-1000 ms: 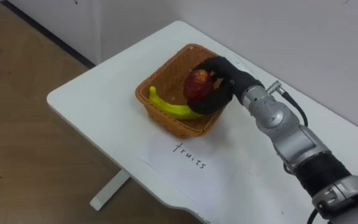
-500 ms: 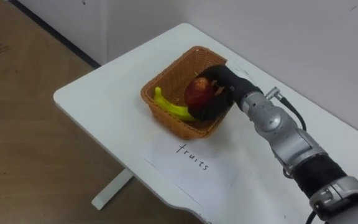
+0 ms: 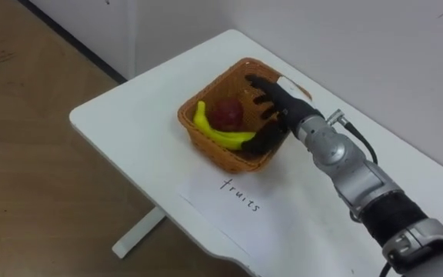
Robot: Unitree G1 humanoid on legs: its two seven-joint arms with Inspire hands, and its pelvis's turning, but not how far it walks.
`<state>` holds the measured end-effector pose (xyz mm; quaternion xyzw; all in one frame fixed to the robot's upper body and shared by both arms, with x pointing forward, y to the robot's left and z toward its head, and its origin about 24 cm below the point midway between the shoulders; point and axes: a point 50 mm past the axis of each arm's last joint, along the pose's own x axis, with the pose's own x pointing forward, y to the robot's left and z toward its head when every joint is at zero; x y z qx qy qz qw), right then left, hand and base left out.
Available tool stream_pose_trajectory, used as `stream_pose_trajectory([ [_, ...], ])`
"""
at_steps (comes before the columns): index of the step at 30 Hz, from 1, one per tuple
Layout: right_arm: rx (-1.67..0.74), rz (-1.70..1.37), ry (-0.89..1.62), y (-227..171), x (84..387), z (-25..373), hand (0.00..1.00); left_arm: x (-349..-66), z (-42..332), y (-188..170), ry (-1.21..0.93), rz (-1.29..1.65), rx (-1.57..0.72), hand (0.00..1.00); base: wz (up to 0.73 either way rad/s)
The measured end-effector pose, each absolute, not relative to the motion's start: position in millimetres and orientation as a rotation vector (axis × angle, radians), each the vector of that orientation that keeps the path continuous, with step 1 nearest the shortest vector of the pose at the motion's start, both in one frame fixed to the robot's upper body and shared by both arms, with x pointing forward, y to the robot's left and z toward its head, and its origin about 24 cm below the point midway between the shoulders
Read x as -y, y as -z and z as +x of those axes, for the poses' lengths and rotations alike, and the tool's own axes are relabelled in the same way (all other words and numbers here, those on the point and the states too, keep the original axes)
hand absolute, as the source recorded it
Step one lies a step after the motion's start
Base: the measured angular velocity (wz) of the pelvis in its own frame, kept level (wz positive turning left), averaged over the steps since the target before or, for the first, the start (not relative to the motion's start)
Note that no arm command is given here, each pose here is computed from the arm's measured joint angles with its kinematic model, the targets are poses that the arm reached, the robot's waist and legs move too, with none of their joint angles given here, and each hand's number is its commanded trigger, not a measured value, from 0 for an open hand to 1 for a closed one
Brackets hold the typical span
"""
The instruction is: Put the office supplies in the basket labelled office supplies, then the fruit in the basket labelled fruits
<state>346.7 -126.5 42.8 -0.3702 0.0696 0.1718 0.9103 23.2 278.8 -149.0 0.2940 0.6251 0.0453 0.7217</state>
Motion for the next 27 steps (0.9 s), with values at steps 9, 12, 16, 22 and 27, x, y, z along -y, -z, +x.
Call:
stream_pose_trajectory([
  [9,-0.157,-0.737,-0.352,-40.9,127.5,346.4,0.0,-279.3,21.7,148.9,-0.091,0.667,-1.389,0.0,0.0],
  [12,-0.157,-0.737,-0.352,-40.9,127.5,346.4,0.0,-279.3,22.0,148.9,-0.091,0.667,-1.388,0.0,0.0],
  [16,-0.157,-0.736,-0.352,-40.9,127.5,346.4,0.0,-279.3,21.9,148.9,-0.091,0.668,-1.388,0.0,0.0],
  [22,-0.157,-0.735,-0.349,-40.7,128.0,346.5,0.0,-279.3,22.3,148.9,-0.091,0.668,-1.387,0.0,0.0],
  [27,-0.151,-0.737,-0.33,-41.0,129.0,346.8,0.0,-279.2,24.8,148.9,-0.091,0.668,-1.381,0.0,0.0],
])
